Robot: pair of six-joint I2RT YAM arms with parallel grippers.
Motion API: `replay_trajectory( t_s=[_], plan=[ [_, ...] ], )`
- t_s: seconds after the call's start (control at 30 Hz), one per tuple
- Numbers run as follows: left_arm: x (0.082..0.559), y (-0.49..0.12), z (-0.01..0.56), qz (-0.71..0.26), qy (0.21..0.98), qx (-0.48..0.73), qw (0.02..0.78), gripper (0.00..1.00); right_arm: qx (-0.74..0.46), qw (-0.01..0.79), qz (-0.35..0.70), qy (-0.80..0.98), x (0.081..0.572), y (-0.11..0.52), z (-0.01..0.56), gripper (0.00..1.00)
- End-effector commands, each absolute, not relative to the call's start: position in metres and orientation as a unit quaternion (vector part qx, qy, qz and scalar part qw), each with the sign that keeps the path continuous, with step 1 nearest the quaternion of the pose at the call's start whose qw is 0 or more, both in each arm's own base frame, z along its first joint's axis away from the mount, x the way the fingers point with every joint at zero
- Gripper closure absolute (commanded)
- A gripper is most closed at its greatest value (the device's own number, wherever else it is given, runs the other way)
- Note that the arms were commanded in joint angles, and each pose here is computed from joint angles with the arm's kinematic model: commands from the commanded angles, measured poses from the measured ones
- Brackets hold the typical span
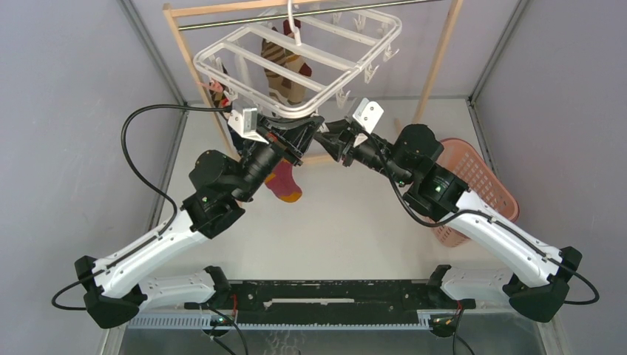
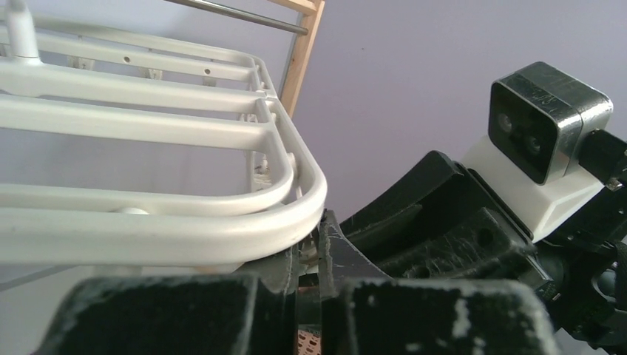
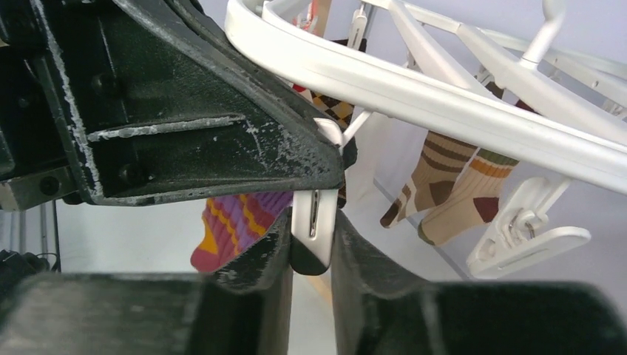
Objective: Clip the socks to the hanger
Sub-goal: Open the clamp at the hanger, then pick up the sock from the bin.
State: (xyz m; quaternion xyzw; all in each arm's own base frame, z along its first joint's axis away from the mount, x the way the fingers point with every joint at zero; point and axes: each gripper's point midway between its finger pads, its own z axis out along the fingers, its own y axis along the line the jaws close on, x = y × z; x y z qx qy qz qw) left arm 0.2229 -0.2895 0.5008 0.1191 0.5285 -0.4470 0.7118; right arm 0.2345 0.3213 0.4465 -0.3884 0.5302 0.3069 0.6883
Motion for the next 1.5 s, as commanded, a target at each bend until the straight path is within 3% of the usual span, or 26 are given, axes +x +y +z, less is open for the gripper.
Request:
replay_trajectory(
  t_s=[0.0,0.07,0.1,0.27,0.33,0.57,0.73,0.87,1.23,1.47],
  plan=[
    [0.222,-0.28,0.518,-0.455,0.51,0.1,0.723,1.0,-0.394,0.681,0.3,0.54,0.23,0.316,0.441,0.51],
    [0.222,-0.282,0.516,-0.457,0.511,0.1,0.721,1.0,-0.388,0.678,0.279,0.559,0.236,0.302,0.433,0.32],
    [0.222,-0.282,0.515,-0.458,0.512,0.101,0.72,1.0,-0.388,0.674,0.27,0.568,0.239,0.294,0.425,0.28],
    [0.22,-0.288,0.512,-0.469,0.509,0.109,0.714,1.0,-0.362,0.622,0.281,0.634,0.254,0.242,0.353,0.25],
    [0.219,-0.289,0.51,-0.471,0.509,0.11,0.712,1.0,-0.295,0.63,0.262,0.669,0.275,0.204,0.339,0.24],
    [0.218,-0.295,0.501,-0.484,0.509,0.113,0.702,1.0,0.078,0.63,0.118,0.764,0.352,0.047,0.301,0.02],
    [0.218,-0.296,0.497,-0.484,0.514,0.114,0.699,1.0,0.305,0.557,0.016,0.772,0.353,-0.044,0.246,0.11],
    [0.22,-0.293,0.494,-0.484,0.516,0.101,0.7,1.0,0.4,0.48,0.005,0.781,0.348,-0.07,0.198,0.11],
    [0.219,-0.284,0.484,-0.485,0.516,0.083,0.701,1.0,0.428,0.359,0.03,0.829,0.343,-0.048,0.098,0.09],
    [0.22,-0.278,0.481,-0.479,0.516,0.073,0.706,1.0,0.437,0.313,0.031,0.843,0.342,-0.039,0.05,0.14]
  ],
)
